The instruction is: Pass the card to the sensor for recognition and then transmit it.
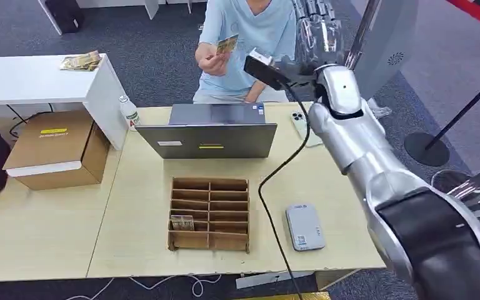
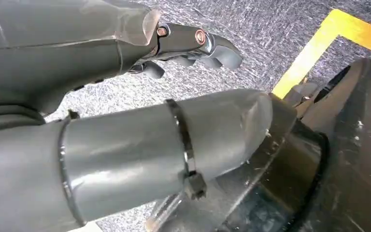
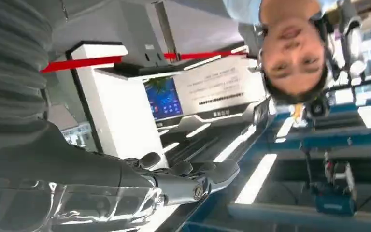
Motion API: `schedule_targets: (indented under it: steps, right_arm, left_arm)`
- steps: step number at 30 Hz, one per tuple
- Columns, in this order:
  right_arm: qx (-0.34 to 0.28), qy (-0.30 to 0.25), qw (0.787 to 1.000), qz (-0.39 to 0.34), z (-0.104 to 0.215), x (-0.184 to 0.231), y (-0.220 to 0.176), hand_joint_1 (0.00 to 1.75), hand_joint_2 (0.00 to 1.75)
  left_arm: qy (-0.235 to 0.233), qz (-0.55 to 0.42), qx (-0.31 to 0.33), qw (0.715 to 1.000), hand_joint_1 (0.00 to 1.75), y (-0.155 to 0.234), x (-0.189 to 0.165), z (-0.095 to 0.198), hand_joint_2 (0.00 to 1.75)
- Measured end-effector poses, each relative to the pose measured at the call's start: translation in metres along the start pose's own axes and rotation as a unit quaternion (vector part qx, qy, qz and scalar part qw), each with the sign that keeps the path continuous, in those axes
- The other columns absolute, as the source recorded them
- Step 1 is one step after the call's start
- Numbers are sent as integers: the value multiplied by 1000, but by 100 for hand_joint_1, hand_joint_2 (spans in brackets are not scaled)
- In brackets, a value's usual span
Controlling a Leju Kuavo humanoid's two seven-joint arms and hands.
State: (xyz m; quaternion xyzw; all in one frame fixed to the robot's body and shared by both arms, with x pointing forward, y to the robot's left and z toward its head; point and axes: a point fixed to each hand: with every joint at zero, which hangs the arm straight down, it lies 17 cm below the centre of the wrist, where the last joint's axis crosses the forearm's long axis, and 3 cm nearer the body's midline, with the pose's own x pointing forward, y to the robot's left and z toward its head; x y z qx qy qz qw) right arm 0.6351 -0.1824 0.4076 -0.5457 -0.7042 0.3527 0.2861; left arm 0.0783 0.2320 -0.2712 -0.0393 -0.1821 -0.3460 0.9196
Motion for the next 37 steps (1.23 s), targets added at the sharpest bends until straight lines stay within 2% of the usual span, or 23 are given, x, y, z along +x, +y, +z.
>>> schedule_targets:
  steps: [4,7,8,10,16,20,24,27,28,31,34,36,37]
  right_arm:
    - [-25,-5,998,-55,39,-28,-8,0,175]
    - [5,2,988,-157,71,-53,-5,0,175]
    - [36,-1,974,-224,84,-58,-1,0,175]
    - [54,-11,948,-312,106,-73,-8,0,175]
    - [32,-5,873,-487,169,-151,-64,0,175]
    - [72,8,793,-605,224,-171,-77,0,175]
    - [93,-3,698,-710,280,-170,-100,0,175]
    - [115,-6,666,-737,310,-163,-107,0,175]
    - [130,0,663,-737,319,-160,-104,0,0]
    - [168,30,667,-725,341,-150,-83,0,0]
    - [191,46,691,-695,356,-137,-64,0,0]
    - [200,50,696,-688,364,-127,-55,0,0]
    - [201,50,698,-686,366,-123,-53,0,175]
  left_arm:
    - [5,16,4,1000,0,-1,-5,1,0]
    - [7,27,6,1000,0,-2,-9,2,0]
    - [6,30,5,1000,0,-2,-9,2,0]
    - [6,33,6,999,0,-1,-10,3,0]
    - [12,45,12,999,0,1,-17,4,0]
    - [12,40,12,999,0,2,-20,5,0]
    - [11,36,12,999,0,2,-22,5,0]
    - [13,39,13,999,0,3,-24,6,0]
    - [13,40,14,999,0,4,-23,6,0]
    - [13,42,15,999,0,5,-23,6,0]
    - [14,40,15,999,0,5,-24,6,0]
    - [14,40,17,999,0,6,-23,6,0]
    - [14,40,18,999,0,6,-24,6,0]
